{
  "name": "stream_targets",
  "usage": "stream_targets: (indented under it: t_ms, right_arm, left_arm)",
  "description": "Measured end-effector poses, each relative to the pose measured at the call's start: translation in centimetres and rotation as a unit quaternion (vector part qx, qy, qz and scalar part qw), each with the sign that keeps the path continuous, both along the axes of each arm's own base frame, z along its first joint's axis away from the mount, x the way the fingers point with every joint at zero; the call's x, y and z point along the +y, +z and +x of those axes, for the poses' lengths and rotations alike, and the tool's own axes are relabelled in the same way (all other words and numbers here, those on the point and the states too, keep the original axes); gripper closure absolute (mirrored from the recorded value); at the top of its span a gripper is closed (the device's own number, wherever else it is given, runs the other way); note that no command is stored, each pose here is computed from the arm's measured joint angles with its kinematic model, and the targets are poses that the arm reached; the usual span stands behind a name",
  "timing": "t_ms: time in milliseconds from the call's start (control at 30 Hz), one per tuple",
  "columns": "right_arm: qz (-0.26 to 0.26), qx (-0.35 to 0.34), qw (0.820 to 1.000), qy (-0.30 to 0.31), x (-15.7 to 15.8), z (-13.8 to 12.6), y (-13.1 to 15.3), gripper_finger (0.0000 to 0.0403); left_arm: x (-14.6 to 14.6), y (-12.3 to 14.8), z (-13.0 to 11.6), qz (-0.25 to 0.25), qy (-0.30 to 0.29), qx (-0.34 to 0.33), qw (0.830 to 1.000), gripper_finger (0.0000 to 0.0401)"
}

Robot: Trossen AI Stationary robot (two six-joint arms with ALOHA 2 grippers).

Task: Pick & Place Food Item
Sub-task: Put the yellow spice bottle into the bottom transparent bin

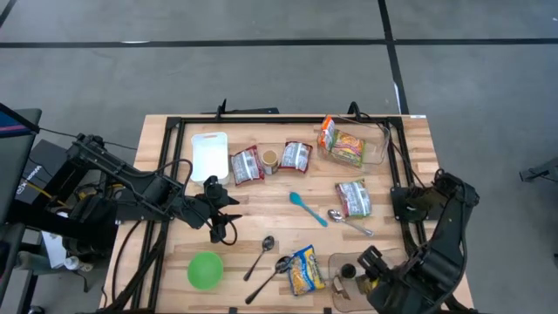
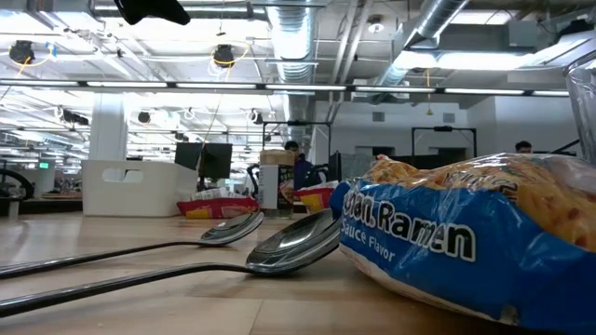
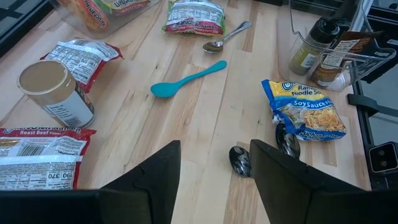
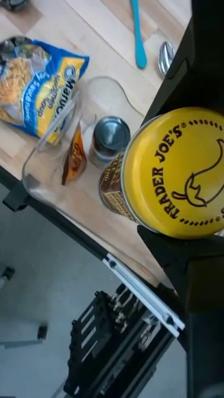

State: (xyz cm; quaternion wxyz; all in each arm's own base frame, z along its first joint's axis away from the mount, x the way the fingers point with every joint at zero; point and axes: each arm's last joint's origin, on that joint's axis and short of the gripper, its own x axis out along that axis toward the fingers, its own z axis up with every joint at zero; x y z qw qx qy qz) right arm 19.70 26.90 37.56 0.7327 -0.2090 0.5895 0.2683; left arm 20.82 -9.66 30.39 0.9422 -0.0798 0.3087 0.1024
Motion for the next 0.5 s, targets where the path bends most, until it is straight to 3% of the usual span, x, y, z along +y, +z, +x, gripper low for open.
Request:
stream_targets:
  t_ms: [500]
  right_arm:
    - [0.0, 0.022, 0.999, -0.043, 1.7, -2.5, -0.8, 0.0183]
  left_arm:
    - [0.0, 0.0, 0.0, 0.0, 0.0, 0.0, 1.0, 0.0215]
